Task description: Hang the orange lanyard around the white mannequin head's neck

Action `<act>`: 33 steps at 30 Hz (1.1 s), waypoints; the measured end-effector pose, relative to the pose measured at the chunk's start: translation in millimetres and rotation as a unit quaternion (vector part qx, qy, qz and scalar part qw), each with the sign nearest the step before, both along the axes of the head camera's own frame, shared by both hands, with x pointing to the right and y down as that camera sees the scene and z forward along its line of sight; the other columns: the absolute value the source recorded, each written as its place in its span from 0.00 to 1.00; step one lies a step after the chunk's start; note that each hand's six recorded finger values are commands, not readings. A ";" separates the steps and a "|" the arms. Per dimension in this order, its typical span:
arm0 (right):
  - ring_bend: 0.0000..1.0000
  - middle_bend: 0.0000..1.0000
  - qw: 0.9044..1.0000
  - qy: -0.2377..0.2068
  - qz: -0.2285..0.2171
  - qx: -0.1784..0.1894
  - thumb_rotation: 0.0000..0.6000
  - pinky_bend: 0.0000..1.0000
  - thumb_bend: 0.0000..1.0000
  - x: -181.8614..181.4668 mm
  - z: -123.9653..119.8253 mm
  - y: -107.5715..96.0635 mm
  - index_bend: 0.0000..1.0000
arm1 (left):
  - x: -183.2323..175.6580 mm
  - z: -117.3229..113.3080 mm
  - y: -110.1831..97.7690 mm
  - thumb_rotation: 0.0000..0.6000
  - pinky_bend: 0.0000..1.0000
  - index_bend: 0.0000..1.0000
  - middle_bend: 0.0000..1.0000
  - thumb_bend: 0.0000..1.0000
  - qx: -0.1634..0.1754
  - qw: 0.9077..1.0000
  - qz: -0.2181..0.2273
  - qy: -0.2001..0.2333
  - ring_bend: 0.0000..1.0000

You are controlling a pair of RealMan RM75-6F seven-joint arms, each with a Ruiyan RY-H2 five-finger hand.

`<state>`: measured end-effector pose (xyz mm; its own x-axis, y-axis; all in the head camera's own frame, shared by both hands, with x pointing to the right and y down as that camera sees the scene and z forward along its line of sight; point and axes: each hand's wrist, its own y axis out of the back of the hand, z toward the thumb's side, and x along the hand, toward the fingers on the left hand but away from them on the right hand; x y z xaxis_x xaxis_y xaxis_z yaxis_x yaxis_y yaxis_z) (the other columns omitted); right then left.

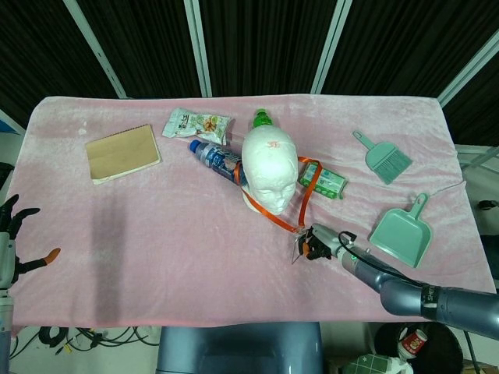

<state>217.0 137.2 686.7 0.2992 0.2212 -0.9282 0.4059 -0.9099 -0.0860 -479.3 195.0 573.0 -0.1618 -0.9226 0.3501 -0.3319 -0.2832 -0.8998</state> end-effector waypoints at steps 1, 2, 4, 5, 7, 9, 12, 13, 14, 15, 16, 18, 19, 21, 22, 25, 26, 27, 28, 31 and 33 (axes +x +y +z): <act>0.88 0.81 1.000 0.008 -0.013 0.005 1.00 0.83 0.58 -0.8 -0.2 -1.7 0.65 | 0.0 0.1 0.0 1.00 0.00 0.25 0.02 0.07 0.000 1.000 0.000 0.000 0.00; 0.88 0.81 1.000 0.014 -0.021 0.010 1.00 0.83 0.56 -1.1 -0.2 -3.1 0.62 | 0.0 0.2 -0.1 1.00 0.00 0.25 0.02 0.07 0.000 1.000 0.000 0.000 0.00; 0.88 0.81 0.999 0.028 -0.033 0.023 1.00 0.83 0.50 -2.1 -0.6 -6.4 0.53 | 0.0 0.3 -0.2 1.00 0.00 0.25 0.02 0.07 0.000 1.000 0.000 0.000 0.00; 0.88 0.80 0.998 0.034 -0.035 0.027 1.00 0.83 0.45 -1.7 -0.6 -6.8 0.44 | 0.0 0.3 -0.2 1.00 0.00 0.25 0.02 0.07 0.000 1.000 -0.001 0.000 0.00; 0.87 0.80 0.998 0.045 -0.036 0.033 1.00 0.83 0.37 -2.8 -0.8 -5.9 0.33 | 0.0 0.2 -0.2 1.00 0.00 0.25 0.02 0.07 0.000 1.000 -0.001 0.000 0.00; 0.87 0.80 0.997 0.050 -0.040 0.030 1.00 0.83 0.28 -6.3 -1.0 -1.8 0.23 | -0.2 0.3 -0.1 1.00 0.00 0.25 0.02 0.07 0.000 1.000 -0.001 -0.001 0.00; 0.87 0.80 0.998 0.048 -0.046 0.017 1.00 0.83 0.23 -14.0 -1.8 6.7 0.19 | -0.2 0.4 -0.2 1.00 0.00 0.25 0.02 0.07 0.000 1.000 -0.001 -0.001 0.00; 0.87 0.80 0.998 0.045 -0.047 0.011 1.00 0.83 0.23 -15.8 -1.9 8.7 0.18 | -0.3 0.4 -0.1 1.00 0.00 0.25 0.02 0.07 0.000 1.000 -0.001 -0.001 0.00; 0.87 0.79 0.998 0.044 -0.047 0.007 1.00 0.83 0.23 -17.2 -2.0 10.1 0.18 | -0.3 0.4 -0.1 1.00 0.00 0.25 0.02 0.07 0.000 1.000 -0.001 -0.001 0.00; 0.86 0.79 0.998 0.042 -0.047 0.004 1.00 0.83 0.22 -18.8 -2.3 11.1 0.17 | -0.3 0.4 -0.2 1.00 0.00 0.25 0.02 0.07 0.000 1.000 -0.001 -0.001 0.00; 0.85 0.77 0.998 0.039 -0.047 0.002 1.00 0.83 0.22 -20.8 -3.0 11.3 0.16 | -0.4 0.4 -0.1 1.00 0.00 0.25 0.02 0.07 0.000 1.000 -0.001 -0.001 0.00; 0.84 0.75 0.998 0.038 -0.044 0.003 1.00 0.82 0.23 -21.5 -4.2 9.8 0.15 | -0.4 0.5 -0.1 1.00 0.00 0.25 0.02 0.07 -0.001 1.000 -0.001 -0.002 0.00; 0.83 0.73 0.998 0.037 -0.040 0.006 1.00 0.82 0.22 -21.2 -5.2 7.9 0.14 | -0.4 0.5 -0.1 1.00 0.00 0.25 0.02 0.07 -0.001 1.000 -0.001 -0.002 0.00; 0.82 0.70 0.999 0.040 -0.032 0.017 1.00 0.82 0.22 -18.4 -7.3 2.3 0.13 | -0.5 0.7 -0.1 1.00 0.00 0.25 0.02 0.07 -0.001 1.000 0.000 -0.003 0.00; 0.81 0.70 0.998 0.044 -0.027 0.027 1.00 0.82 0.22 -15.0 -9.0 -2.6 0.13 | -0.6 0.7 -0.1 1.00 0.00 0.25 0.02 0.07 -0.001 1.000 0.000 -0.004 0.00; 0.81 0.69 0.996 0.063 -0.013 0.064 1.00 0.82 0.22 -2.0 -14.1 -17.5 0.13 | -0.4 0.7 0.1 1.00 0.00 0.25 0.02 0.07 -0.002 1.000 0.000 -0.004 0.00; 0.81 0.68 0.994 0.072 -0.010 0.077 1.00 0.82 0.22 3.7 -16.1 -22.6 0.13 | -0.4 0.7 0.1 1.00 0.00 0.25 0.02 0.07 -0.002 1.000 0.000 -0.004 0.00; 0.81 0.68 0.992 0.083 -0.006 0.091 1.00 0.82 0.22 10.1 -18.6 -27.6 0.13 | -0.3 0.6 0.1 1.00 0.00 0.25 0.02 0.07 -0.002 1.000 0.001 -0.005 0.00; 0.81 0.68 0.989 0.099 -0.001 0.111 1.00 0.82 0.23 19.6 -22.8 -34.3 0.13 | -0.3 0.5 0.2 1.00 0.00 0.25 0.02 0.07 -0.002 1.000 0.001 -0.006 0.00; 0.76 0.62 0.978 0.145 0.017 0.151 1.00 0.80 0.23 50.3 -38.7 -47.8 0.13 | 0.8 0.2 1.2 1.00 0.00 0.25 0.02 0.07 -0.004 1.000 0.004 -0.008 0.00; 0.68 0.53 0.972 0.170 0.023 0.163 1.00 0.72 0.23 70.6 -50.6 -51.2 0.13 | 3.0 0.1 2.9 1.00 0.00 0.25 0.02 0.07 -0.008 1.000 0.010 -0.010 0.00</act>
<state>287.6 86.0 636.1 -0.0293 0.5265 -0.8497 0.3441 -0.7928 -0.5031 -476.4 197.9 573.0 -0.1503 -0.9198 0.3625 -0.3087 -0.3046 -0.9010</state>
